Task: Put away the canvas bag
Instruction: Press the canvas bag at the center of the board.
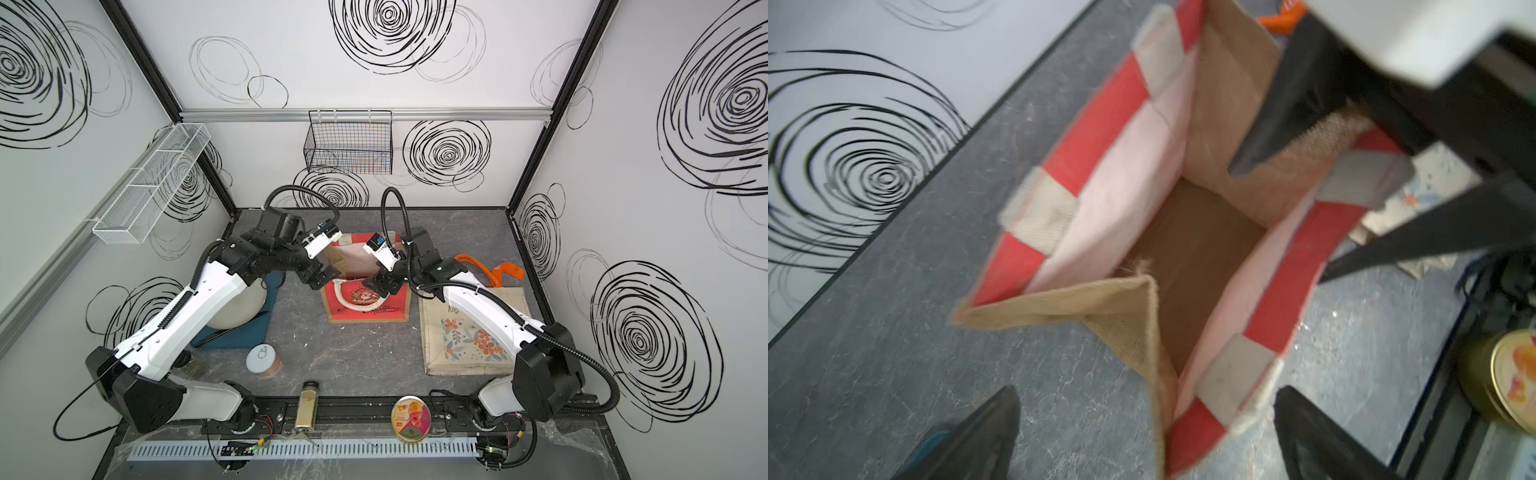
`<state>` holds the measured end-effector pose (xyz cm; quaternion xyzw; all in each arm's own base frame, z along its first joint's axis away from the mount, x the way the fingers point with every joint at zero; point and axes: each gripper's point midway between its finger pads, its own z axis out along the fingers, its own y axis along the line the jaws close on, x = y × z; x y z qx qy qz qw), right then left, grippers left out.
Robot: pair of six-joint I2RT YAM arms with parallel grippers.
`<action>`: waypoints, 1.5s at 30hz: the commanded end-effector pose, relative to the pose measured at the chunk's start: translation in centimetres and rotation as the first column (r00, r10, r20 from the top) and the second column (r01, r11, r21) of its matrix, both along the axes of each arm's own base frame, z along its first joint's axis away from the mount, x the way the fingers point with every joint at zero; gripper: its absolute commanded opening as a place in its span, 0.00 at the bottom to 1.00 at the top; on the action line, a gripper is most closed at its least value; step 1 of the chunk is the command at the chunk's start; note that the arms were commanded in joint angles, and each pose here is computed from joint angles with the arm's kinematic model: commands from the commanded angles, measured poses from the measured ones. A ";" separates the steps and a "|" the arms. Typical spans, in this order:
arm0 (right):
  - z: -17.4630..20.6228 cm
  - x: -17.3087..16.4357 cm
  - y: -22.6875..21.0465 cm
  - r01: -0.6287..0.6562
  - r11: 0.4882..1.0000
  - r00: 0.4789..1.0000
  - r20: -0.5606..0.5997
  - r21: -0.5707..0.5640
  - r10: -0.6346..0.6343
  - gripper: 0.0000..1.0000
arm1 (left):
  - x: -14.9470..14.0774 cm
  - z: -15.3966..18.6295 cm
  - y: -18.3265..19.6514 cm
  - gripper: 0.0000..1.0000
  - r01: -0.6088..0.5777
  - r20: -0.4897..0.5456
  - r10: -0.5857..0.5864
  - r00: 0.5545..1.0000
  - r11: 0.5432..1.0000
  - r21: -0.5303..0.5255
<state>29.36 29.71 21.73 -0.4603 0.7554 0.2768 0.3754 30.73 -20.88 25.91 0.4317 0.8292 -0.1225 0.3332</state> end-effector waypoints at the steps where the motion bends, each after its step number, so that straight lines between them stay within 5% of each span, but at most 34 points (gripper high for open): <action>1: -0.7 0.4 -0.2 0.017 1.000 0.999 -0.041 -0.026 -0.019 0.80 | -0.8 -0.6 1.3 0.99 0.019 0.023 -0.021 1.000 0.996 0.086; 10: -0.6 0.3 0.1 0.001 1.000 0.999 -0.041 -0.009 -0.001 0.80 | -0.8 -3.5 0.8 0.99 0.048 0.003 -0.050 0.999 0.976 0.214; 14: -0.5 0.1 0.3 -0.011 1.000 0.999 -0.044 0.003 0.011 0.80 | -0.2 -3.6 -1.1 0.96 0.083 0.060 -0.095 0.994 0.982 0.170; 21: -0.1 0.2 0.4 -0.017 0.999 1.000 -0.020 0.028 0.017 0.79 | -1.1 -3.6 -2.7 0.47 0.134 0.035 -0.139 0.990 0.983 0.127; 22: -0.1 0.2 0.5 -0.019 0.999 1.000 -0.017 0.030 0.020 0.79 | -1.3 -3.7 -2.8 0.32 0.137 0.016 -0.140 0.990 0.983 0.125; 25: -0.2 0.3 0.6 -0.023 0.999 1.000 -0.018 0.036 0.024 0.79 | -1.7 -4.5 -2.5 0.25 0.136 -0.040 -0.132 0.990 0.981 0.139; 27: -0.2 0.3 0.7 -0.026 0.999 1.000 -0.017 0.039 0.026 0.79 | -1.9 -4.7 -2.5 0.07 0.144 -0.064 -0.136 0.989 0.981 0.129; 30: -0.3 0.3 0.7 -0.025 0.999 1.000 -0.018 0.037 0.026 0.79 | -1.7 -4.4 -2.4 0.01 0.128 -0.047 -0.123 0.991 0.985 0.118; 34: -0.3 0.4 0.8 -0.025 0.999 1.000 -0.016 0.034 0.025 0.79 | -1.2 -3.9 -1.8 0.04 0.101 -0.012 -0.100 0.995 0.984 0.146; 36: -0.5 0.4 0.7 -0.022 0.999 1.000 -0.019 0.027 0.022 0.79 | -0.3 -3.0 -1.1 0.24 0.059 0.054 -0.070 0.996 0.982 0.181; 38: -0.5 0.5 0.7 -0.016 1.000 1.000 -0.019 0.022 0.017 0.80 | 0.3 -1.3 -0.2 0.69 0.021 0.087 -0.037 0.995 0.984 0.179; 40: -0.5 0.7 0.7 -0.005 1.000 1.000 -0.021 0.019 0.005 0.81 | 1.3 0.9 0.8 0.89 -0.023 0.108 0.005 0.994 0.986 0.167; 45: -1.1 0.9 1.1 0.004 1.000 1.000 0.012 -0.018 -0.004 0.82 | 3.8 6.0 2.4 0.94 -0.078 0.209 0.049 0.977 0.988 0.132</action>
